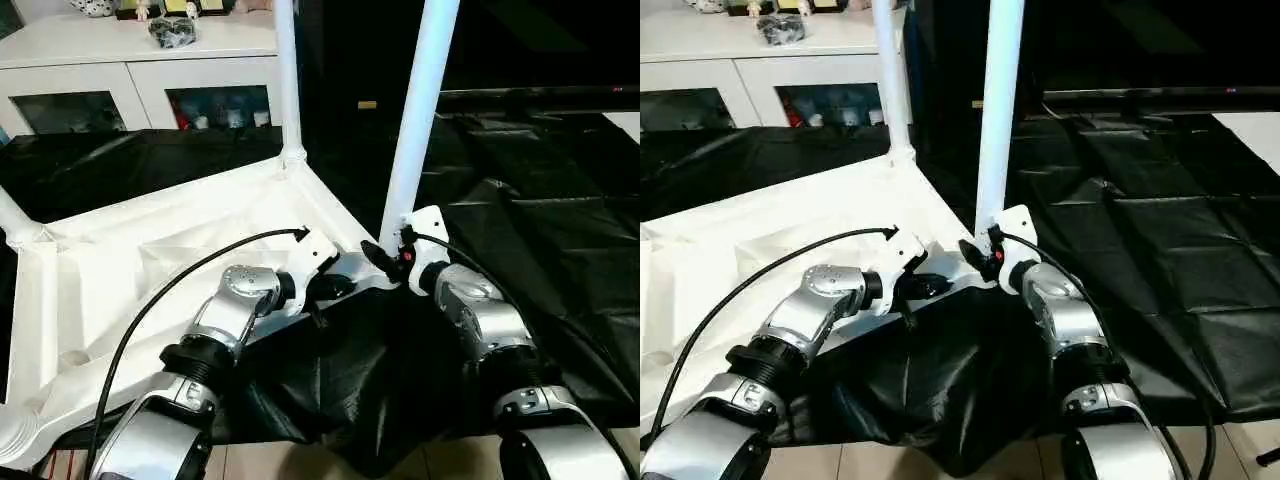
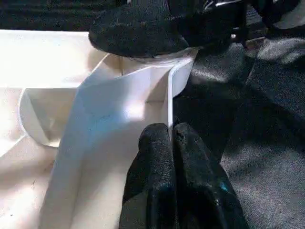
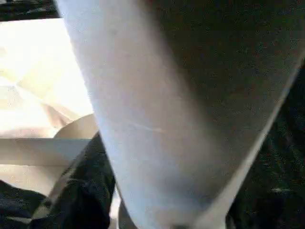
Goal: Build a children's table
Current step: Rotate leg to tighten
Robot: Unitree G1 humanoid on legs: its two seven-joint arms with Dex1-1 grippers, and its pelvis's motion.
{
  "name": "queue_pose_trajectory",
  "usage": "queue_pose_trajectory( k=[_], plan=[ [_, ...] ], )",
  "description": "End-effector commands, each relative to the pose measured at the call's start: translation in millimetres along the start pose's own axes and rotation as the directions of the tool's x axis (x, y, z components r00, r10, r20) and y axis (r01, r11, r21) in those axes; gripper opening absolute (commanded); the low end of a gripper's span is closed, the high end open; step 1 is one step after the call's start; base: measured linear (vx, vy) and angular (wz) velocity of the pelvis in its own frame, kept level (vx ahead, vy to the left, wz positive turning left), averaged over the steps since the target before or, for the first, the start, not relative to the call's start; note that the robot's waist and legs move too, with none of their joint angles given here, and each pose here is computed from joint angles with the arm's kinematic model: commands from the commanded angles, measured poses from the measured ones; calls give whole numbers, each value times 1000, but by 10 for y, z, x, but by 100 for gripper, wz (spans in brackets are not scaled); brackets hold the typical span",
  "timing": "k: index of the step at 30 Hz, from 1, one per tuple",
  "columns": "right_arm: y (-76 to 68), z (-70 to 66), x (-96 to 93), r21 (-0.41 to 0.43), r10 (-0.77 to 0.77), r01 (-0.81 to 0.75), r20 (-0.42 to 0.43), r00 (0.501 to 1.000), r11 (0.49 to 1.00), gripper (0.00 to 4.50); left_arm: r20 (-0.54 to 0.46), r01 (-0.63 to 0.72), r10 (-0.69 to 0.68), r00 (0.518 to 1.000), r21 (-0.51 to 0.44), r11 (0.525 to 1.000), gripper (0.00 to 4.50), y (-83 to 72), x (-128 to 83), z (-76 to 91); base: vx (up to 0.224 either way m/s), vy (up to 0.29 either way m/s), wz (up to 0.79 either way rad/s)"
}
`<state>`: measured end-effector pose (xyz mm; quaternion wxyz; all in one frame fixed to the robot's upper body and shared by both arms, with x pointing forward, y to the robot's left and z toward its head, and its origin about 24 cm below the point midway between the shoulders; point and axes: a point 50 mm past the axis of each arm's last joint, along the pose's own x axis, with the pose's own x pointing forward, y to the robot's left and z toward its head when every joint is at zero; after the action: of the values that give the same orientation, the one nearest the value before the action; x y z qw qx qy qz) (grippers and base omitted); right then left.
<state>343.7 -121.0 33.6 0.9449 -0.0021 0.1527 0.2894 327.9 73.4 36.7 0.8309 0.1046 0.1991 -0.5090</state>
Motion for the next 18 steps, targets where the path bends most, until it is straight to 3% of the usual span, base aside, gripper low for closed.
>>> queue_pose_trajectory(
  k=[1,6,10,11,15,16,18],
  plan=[
    [468,-329,134,81,209,-200,-127,970,976,337,80,96,-103,991,94,991,0,-163,177,284,0,0,0],
    [318,-246,54,8,157,-157,-81,984,988,358,72,90,-97,993,96,991,0,-141,151,259,0,0,0],
    [108,-99,-262,-53,210,-209,18,978,977,358,66,88,-95,993,96,991,0,-129,128,230,13,1,2],
    [24,-82,-423,-79,233,-230,21,972,970,358,64,86,-93,994,97,992,0,-126,121,218,52,4,9],
    [-126,-72,-641,-111,226,-222,20,974,969,358,65,93,-100,993,93,991,0,-124,110,207,0,0,0],
    [-248,-70,-815,-128,213,-209,16,977,969,358,65,98,-104,992,93,991,0,-121,98,199,0,0,0],
    [-329,-75,-953,-137,206,-204,4,979,969,358,64,104,-111,992,98,990,0,-117,86,188,0,0,0]
  ],
)
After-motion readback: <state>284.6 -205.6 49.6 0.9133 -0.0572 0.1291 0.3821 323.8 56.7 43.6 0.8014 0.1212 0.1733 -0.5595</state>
